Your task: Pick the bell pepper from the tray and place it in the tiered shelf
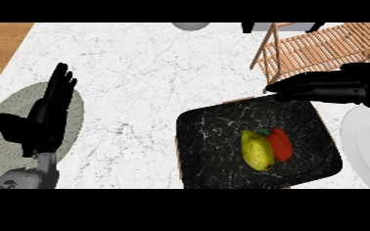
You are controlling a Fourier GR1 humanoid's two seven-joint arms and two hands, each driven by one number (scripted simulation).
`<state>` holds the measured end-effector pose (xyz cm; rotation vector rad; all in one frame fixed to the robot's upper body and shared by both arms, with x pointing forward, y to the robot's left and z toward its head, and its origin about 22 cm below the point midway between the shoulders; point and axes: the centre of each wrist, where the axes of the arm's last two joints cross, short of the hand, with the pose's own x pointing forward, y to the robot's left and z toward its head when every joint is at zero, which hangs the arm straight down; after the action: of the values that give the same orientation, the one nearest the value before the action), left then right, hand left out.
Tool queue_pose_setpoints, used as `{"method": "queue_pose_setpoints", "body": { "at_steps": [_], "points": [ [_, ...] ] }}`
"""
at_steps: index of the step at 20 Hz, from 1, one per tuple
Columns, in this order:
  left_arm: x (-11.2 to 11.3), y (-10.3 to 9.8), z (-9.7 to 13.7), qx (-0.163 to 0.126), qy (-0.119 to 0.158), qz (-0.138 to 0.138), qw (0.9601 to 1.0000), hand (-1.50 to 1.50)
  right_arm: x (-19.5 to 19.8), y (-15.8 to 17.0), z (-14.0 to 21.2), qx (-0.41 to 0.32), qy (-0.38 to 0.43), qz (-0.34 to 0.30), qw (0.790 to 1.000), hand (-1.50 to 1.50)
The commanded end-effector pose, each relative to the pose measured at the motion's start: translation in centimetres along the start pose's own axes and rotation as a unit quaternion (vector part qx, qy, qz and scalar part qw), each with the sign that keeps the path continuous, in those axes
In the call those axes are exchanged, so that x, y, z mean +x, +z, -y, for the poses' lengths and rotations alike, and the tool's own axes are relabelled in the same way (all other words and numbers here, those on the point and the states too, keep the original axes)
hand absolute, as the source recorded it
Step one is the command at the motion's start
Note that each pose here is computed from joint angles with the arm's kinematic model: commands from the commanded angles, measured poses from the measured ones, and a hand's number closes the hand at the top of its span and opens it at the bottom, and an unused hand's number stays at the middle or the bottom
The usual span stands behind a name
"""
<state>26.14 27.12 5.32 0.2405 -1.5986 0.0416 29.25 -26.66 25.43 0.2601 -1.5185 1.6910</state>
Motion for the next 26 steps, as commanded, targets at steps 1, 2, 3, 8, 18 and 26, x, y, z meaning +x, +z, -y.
{"method": "queue_pose_setpoints", "body": {
  "at_steps": [1,2,3,8,18,26],
  "points": [
    [0.7,-0.2,1.4,0.004,0.003,0.007,1.0000,0.00,3.8,-2.0,-1.5,0.011,0.126,-0.050,0.991,-1.50],
    [0.0,0.3,-0.2,0.010,-0.002,0.003,0.9999,0.00,4.7,-1.5,-2.2,0.014,0.146,-0.061,0.987,-1.50],
    [0.3,0.7,0.2,0.006,-0.001,-0.001,1.0000,0.00,4.1,-2.1,-4.1,0.011,0.142,-0.073,0.987,-1.50],
    [1.8,0.2,0.3,-0.005,-0.004,0.011,0.9999,0.00,4.3,-3.2,-2.8,0.014,0.169,-0.122,0.978,-1.50],
    [-0.6,0.4,-0.8,0.003,-0.006,0.007,1.0000,0.00,1.7,-4.8,-10.8,0.036,0.286,-0.232,0.929,-1.50],
    [-0.8,-0.8,1.5,0.002,0.000,-0.004,1.0000,0.00,-3.8,-4.3,-10.6,0.026,0.255,-0.221,0.941,-1.50]
  ]
}}
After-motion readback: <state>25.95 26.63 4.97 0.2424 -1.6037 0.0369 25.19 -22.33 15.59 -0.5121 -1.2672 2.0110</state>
